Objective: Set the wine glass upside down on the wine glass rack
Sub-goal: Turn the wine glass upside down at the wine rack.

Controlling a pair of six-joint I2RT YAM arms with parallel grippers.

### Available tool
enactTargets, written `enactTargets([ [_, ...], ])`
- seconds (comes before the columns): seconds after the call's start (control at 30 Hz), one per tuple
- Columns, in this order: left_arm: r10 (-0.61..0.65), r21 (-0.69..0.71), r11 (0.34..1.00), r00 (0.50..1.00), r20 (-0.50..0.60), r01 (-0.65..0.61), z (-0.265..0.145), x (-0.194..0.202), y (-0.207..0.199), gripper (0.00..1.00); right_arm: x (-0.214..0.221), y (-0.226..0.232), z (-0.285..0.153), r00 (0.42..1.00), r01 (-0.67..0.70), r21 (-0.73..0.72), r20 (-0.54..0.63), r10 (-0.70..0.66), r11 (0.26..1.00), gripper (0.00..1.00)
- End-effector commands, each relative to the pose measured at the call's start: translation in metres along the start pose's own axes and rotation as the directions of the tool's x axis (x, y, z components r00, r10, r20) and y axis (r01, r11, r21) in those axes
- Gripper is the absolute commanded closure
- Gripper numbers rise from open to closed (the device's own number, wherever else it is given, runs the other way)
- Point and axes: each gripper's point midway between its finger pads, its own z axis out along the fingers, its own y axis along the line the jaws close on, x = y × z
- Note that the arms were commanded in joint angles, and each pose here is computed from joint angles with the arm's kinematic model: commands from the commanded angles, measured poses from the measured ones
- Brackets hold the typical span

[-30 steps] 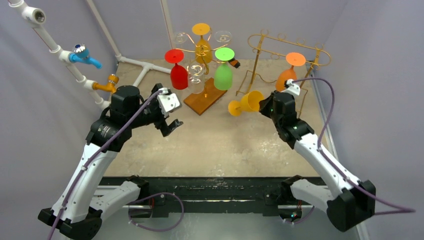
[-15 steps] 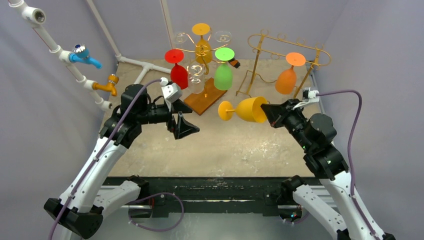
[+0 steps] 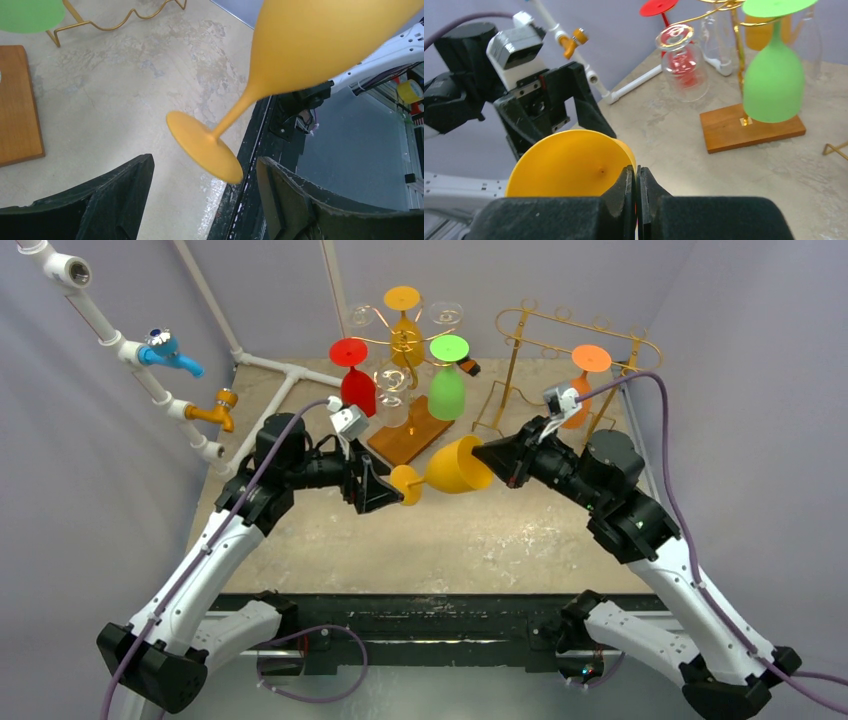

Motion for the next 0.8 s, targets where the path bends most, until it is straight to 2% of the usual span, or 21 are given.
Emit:
enactTargets([
  [0.0, -0.051, 0.007, 0.999, 0.998, 0.029, 0.050, 0.004, -0.006, 0.000, 0.27, -0.020, 0.034, 0.005, 0.996, 0.082, -0.097, 0.051, -0.078, 0.992, 1.00],
  [0.23, -0.041, 0.003, 0.999, 0.999, -0.025, 0.041, 0.002, 0.006, 0.001, 0.72, -0.021, 0.057, 0.015, 0.991, 0.110, -0.122, 0.087, -0.100, 0.986, 1.00],
  [0.37, 0.008, 0.001, 1.000, 0.999, -0.045, -0.008, -0.004, 0.006, -0.002, 0.99, -0.013, 0.057, 0.020, 0.991, 0.119, -0.106, 0.071, -0.112, 0.987, 1.00],
  [0.57, 0.038, 0.002, 0.999, 0.996, -0.077, -0.038, -0.011, 0.007, -0.007, 1.00, -0.001, 0.057, 0.021, 0.992, 0.116, -0.094, 0.054, -0.112, 0.989, 1.00],
  [0.63, 0.040, 0.005, 0.999, 0.997, -0.072, -0.040, -0.012, 0.005, -0.008, 1.00, 0.005, 0.057, 0.023, 0.993, 0.111, -0.095, 0.036, -0.108, 0.989, 0.96],
  [0.67, 0.039, 0.004, 0.999, 0.997, -0.068, -0.039, -0.012, 0.003, -0.009, 1.00, 0.008, 0.058, 0.024, 0.994, 0.112, -0.091, 0.027, -0.110, 0.990, 1.00],
  [0.73, 0.014, -0.007, 1.000, 0.998, -0.067, -0.015, -0.011, 0.001, -0.008, 1.00, 0.009, 0.057, 0.023, 0.992, 0.118, -0.063, 0.043, -0.116, 0.991, 1.00],
  [0.77, -0.016, -0.022, 1.000, 0.997, -0.071, 0.015, -0.010, 0.001, -0.006, 0.90, 0.007, 0.058, 0.021, 0.991, 0.121, -0.056, 0.065, -0.117, 0.991, 1.00],
])
